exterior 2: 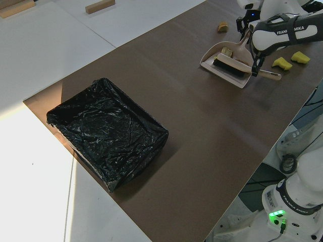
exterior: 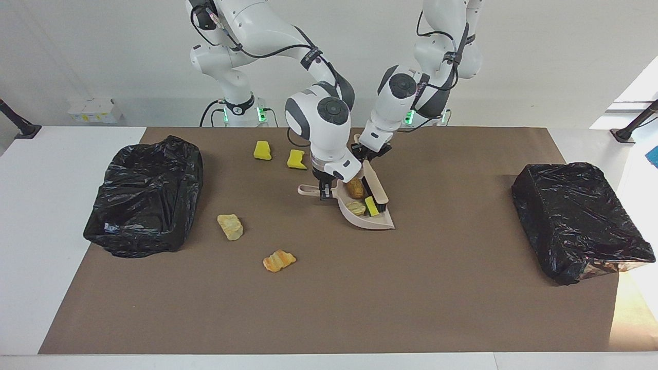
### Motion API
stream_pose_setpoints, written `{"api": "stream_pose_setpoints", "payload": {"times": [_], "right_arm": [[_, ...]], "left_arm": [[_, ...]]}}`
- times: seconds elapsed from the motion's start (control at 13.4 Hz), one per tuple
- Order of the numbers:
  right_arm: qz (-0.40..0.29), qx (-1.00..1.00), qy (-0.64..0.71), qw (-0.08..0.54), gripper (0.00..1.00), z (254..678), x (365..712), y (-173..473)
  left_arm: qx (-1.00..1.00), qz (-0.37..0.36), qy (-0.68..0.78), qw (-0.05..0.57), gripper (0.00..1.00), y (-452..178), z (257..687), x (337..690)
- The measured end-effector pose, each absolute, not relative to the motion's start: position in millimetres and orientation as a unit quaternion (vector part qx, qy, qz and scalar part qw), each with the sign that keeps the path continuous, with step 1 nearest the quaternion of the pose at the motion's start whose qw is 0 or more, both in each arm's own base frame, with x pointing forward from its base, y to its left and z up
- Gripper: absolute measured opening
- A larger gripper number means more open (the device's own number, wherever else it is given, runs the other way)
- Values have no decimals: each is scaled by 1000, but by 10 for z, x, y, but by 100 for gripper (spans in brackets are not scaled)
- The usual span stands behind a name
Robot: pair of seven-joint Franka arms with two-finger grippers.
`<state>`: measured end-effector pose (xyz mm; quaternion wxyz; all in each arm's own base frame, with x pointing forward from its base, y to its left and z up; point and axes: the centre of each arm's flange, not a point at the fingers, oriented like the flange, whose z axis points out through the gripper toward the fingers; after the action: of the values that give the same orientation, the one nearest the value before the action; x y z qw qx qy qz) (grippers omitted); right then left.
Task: Sweep and dump trash in bin
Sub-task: 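Sweep bread and sponge into the dustpan with the left gripper's brush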
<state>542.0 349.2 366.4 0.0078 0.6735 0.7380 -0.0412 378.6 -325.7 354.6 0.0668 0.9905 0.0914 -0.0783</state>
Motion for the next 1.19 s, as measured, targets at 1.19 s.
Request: {"api": "stream_pose_setpoints", "payload": {"times": [1.19], "right_arm": [[-19,685,728,-34,31,3727,5576,3231]], "left_arm": [[988,-124,91,-25,26,-3165,4020,3802]]}}
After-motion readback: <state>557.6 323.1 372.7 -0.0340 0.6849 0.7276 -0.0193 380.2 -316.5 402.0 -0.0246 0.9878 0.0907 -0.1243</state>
